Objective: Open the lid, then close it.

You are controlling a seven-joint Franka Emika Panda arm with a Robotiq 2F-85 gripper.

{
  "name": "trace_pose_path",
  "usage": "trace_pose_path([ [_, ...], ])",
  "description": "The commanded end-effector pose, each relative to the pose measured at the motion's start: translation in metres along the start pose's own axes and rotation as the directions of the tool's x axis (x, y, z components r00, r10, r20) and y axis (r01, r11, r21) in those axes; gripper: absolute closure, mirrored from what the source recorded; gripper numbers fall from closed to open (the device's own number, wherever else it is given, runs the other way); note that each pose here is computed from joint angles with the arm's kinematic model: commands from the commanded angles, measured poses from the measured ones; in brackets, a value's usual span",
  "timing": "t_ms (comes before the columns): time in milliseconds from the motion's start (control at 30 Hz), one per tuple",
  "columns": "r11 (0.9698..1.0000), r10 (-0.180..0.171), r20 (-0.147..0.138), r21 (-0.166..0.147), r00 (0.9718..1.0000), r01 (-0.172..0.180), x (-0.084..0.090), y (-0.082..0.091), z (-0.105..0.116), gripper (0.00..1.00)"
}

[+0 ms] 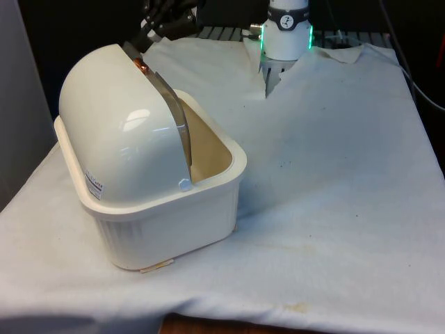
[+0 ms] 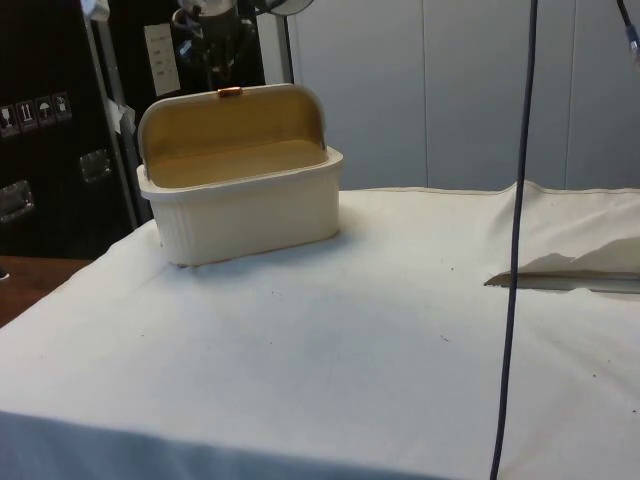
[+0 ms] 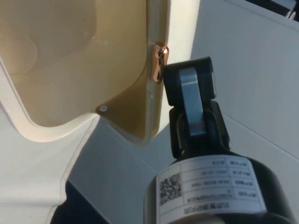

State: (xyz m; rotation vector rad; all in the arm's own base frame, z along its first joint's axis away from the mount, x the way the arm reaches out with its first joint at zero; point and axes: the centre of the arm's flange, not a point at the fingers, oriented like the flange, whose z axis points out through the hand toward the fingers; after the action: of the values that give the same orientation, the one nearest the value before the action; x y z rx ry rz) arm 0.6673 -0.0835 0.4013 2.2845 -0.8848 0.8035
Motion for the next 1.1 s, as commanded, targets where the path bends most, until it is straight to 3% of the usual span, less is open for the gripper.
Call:
trace_pose_path([
  [0, 0.9997, 0.015, 0.007, 0.018, 0.9999, -0.015, 0.001, 0.001, 0.001, 1.0],
  [333, 0.9975, 0.059, 0.034, 0.036, 0.9977, -0.06, 0.005, 0.006, 0.006, 1.0],
  [900, 0.9975, 0.071, 0.033, 0.002, 0.9969, -0.071, 0.007, 0.015, 0.016, 1.0],
  [1067, 0.9951, 0.098, 0.034, 0.001, 0.9946, -0.099, 0.005, 0.012, 0.021, 1.0],
])
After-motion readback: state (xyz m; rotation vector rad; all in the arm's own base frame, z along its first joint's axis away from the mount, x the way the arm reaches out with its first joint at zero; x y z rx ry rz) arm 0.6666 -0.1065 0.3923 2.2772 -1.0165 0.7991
